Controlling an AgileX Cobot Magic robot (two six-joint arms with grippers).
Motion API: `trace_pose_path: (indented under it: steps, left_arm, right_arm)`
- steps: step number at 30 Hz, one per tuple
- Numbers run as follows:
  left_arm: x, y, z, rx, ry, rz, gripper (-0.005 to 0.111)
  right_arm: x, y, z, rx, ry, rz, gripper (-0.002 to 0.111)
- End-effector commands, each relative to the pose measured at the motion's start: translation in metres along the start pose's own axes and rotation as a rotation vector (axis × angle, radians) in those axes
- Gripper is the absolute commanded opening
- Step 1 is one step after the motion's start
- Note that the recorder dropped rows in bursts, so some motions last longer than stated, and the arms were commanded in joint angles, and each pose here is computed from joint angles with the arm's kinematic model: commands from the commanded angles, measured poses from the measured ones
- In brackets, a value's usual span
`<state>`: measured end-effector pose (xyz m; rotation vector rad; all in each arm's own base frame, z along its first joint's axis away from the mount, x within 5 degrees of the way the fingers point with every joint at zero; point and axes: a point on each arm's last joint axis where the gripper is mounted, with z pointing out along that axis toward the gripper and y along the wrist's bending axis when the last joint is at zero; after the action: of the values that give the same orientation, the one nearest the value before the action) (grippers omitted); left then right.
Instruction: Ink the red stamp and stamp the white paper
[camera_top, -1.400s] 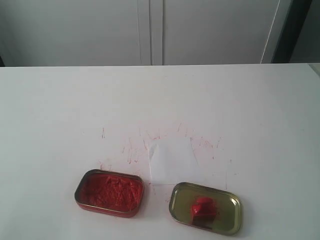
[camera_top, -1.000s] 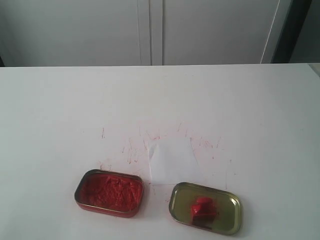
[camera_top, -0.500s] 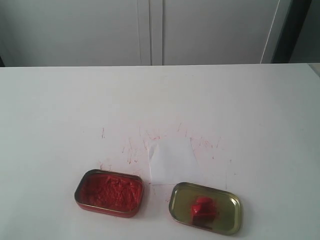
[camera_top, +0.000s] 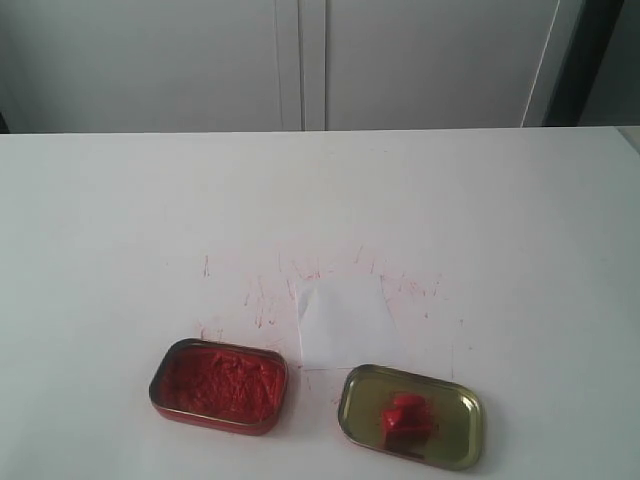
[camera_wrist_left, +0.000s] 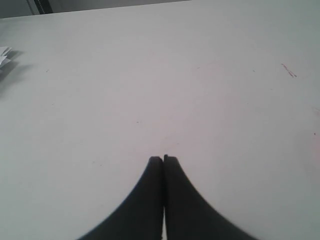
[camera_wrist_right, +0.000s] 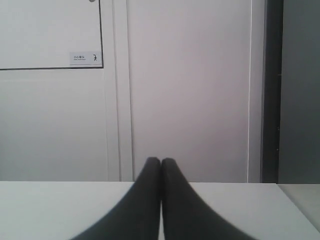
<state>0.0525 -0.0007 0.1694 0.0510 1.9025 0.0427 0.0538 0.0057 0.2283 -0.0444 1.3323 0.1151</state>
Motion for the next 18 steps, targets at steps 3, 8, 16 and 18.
trace_pose_path:
  steps: [3,8,16,18]
  left_arm:
    - [0.0,-0.001,0.0,0.008,-0.002,-0.007,0.0]
    - [0.0,-0.001,0.0,0.008,-0.002,-0.007,0.0]
    - [0.0,-0.001,0.0,0.008,-0.002,-0.007,0.0]
    - [0.0,-0.001,0.0,0.008,-0.002,-0.007,0.0]
  right_arm:
    - [-0.023,0.001,0.0,0.0,0.0,-0.062,0.0]
    - [-0.05,0.001,0.011,0.006,0.07,-0.062,0.0]
    - [-0.079,0.002,0.041,0.007,0.132,-0.062,0.0]
    - [-0.079,0.002,0.046,0.006,0.139,-0.062,0.0]
